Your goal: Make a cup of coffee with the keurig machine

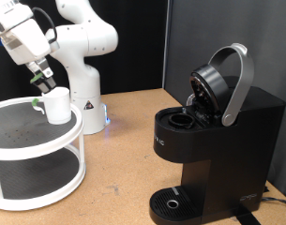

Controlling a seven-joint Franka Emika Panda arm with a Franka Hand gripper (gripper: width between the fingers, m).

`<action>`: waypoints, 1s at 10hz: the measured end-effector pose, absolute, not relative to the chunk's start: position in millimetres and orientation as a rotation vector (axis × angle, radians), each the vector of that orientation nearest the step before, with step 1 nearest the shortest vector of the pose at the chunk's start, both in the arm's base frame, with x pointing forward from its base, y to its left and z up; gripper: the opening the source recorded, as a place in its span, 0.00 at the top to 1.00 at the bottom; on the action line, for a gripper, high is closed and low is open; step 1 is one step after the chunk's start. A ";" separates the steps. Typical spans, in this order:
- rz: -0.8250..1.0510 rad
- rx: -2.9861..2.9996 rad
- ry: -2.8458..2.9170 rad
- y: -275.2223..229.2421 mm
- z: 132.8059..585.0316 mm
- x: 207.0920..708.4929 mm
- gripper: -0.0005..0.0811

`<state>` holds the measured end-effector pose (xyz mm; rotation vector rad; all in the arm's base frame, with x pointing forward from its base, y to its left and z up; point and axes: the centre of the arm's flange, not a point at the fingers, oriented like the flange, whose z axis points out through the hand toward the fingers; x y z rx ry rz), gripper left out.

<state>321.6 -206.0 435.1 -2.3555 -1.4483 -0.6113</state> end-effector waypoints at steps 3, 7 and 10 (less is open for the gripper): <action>-0.676 -2.257 -1.287 -192.4 438.8 330.4 0.42; -0.629 -2.225 -1.190 -164.2 451.3 373.1 0.42; -0.613 -2.206 -1.175 -159.3 450.8 379.7 0.42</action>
